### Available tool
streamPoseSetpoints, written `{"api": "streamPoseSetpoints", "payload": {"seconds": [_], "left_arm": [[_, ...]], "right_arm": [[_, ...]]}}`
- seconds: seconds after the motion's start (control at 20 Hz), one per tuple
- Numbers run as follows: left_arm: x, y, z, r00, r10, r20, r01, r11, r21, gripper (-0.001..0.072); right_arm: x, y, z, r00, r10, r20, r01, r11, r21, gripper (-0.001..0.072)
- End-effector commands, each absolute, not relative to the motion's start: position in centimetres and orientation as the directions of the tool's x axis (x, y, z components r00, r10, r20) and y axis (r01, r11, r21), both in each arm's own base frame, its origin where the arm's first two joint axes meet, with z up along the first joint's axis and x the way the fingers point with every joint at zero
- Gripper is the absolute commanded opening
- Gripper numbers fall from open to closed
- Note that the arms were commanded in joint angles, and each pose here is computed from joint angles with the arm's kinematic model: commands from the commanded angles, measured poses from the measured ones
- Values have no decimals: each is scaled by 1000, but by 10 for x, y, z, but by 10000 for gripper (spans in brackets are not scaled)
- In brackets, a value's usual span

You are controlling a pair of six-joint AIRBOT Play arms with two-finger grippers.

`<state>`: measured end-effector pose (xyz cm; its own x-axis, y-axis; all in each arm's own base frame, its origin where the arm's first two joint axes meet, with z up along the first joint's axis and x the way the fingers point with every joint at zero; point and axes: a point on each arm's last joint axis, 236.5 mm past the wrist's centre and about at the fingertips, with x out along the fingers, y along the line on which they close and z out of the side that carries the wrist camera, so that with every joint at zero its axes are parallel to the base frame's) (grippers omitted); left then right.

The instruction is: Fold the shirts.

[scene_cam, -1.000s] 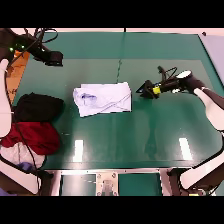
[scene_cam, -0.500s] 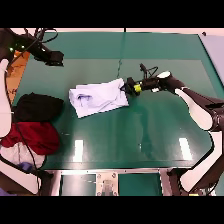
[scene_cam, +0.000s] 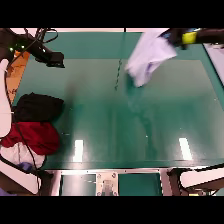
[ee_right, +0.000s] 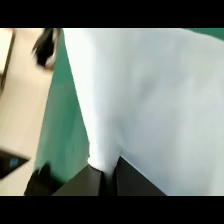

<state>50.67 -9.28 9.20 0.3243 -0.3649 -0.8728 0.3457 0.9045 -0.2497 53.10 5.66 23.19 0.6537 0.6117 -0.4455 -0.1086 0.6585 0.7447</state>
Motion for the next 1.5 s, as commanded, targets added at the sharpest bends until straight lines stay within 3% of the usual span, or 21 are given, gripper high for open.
{"api": "streamPoseSetpoints", "payload": {"seconds": [0.0,0.15,0.35,0.5,0.65,0.8,0.95,1.1,1.3,1.45], "left_arm": [[504,-103,96,315,-410,-856,357,887,-294,28],[504,-106,97,313,-423,-850,360,881,-306,28],[505,-107,98,316,-424,-849,360,881,-306,28],[505,-107,98,315,-424,-849,360,881,-306,28],[505,-107,98,315,-424,-849,360,881,-306,28],[504,-107,97,313,-424,-850,361,881,-306,28],[503,-107,97,308,-424,-852,361,880,-308,28],[502,-107,97,304,-424,-853,361,880,-309,28],[497,-107,95,285,-425,-859,363,878,-313,28],[494,-107,94,271,-425,-864,364,876,-317,28]], "right_arm": [[526,-63,244,785,381,-488,126,674,728,14],[521,-157,238,857,183,-481,287,605,743,14],[511,-232,231,895,21,-446,375,505,777,15],[503,-260,223,895,-34,-445,406,474,781,14],[478,-270,189,850,-6,-526,480,421,770,13],[424,-283,164,806,-33,-592,567,333,753,13],[326,-306,138,726,-173,-665,687,198,699,13],[217,-315,86,563,-289,-774,814,29,581,14],[128,-290,-10,370,-243,-896,908,-109,405,14],[99,-270,-60,285,-202,-937,942,-120,313,15]]}}
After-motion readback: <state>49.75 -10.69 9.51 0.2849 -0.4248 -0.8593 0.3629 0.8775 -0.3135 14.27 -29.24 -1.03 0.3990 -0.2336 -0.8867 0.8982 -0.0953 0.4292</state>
